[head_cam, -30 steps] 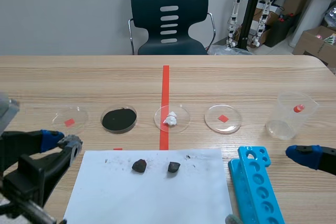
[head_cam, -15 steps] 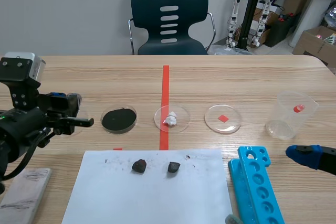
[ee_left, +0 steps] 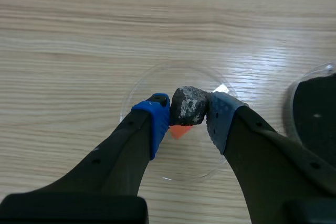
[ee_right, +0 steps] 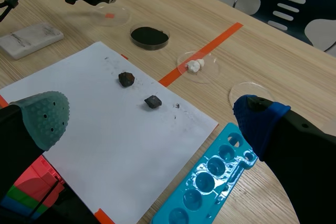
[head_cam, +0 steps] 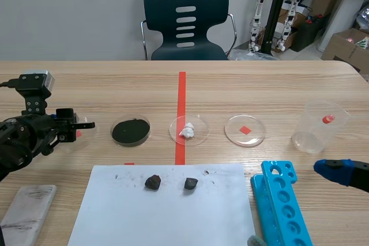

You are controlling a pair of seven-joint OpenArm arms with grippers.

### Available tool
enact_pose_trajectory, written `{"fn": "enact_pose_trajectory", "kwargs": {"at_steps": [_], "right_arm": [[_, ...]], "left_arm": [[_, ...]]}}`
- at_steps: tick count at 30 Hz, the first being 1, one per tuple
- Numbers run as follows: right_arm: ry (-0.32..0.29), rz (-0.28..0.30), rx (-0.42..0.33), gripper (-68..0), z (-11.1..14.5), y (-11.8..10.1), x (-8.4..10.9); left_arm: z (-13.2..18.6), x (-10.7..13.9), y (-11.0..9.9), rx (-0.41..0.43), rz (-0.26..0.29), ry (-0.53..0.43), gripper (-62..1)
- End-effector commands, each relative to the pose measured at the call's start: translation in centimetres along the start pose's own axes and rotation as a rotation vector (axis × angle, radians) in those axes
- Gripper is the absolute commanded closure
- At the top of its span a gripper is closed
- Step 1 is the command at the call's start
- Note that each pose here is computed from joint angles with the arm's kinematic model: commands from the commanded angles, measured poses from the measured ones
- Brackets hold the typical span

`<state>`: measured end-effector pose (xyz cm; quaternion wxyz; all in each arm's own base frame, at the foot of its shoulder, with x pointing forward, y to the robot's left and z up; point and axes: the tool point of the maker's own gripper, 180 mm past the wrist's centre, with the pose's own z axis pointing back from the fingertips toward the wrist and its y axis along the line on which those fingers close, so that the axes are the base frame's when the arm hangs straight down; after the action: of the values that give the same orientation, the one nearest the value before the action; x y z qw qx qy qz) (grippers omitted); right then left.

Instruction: Put the mineral in the empty petri dish

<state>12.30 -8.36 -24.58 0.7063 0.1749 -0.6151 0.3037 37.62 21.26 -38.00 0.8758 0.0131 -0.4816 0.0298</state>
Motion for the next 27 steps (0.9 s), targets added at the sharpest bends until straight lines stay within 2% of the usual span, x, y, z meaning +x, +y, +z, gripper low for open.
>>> {"fn": "enact_pose_trajectory", "kwargs": {"at_steps": [1,10,17,27], "right_arm": [[-0.026,0.005,-0.001,-67.9,0.0,-0.3,0.6],[-0.026,0.005,-0.001,-67.9,0.0,-0.3,0.6],[-0.026,0.005,-0.001,-67.9,0.0,-0.3,0.6],[-0.026,0.005,-0.001,-67.9,0.0,-0.3,0.6]], "left_arm": [[-0.1,1.9,0.1,-0.001,-0.004,-0.053,-13.0],[-1.1,0.5,0.6,0.000,0.005,-0.002,-13.0],[-1.5,-0.3,0.0,-0.016,0.009,0.014,-13.0],[-1.7,-0.2,-0.4,-0.017,-0.005,0.014,-13.1]]}}
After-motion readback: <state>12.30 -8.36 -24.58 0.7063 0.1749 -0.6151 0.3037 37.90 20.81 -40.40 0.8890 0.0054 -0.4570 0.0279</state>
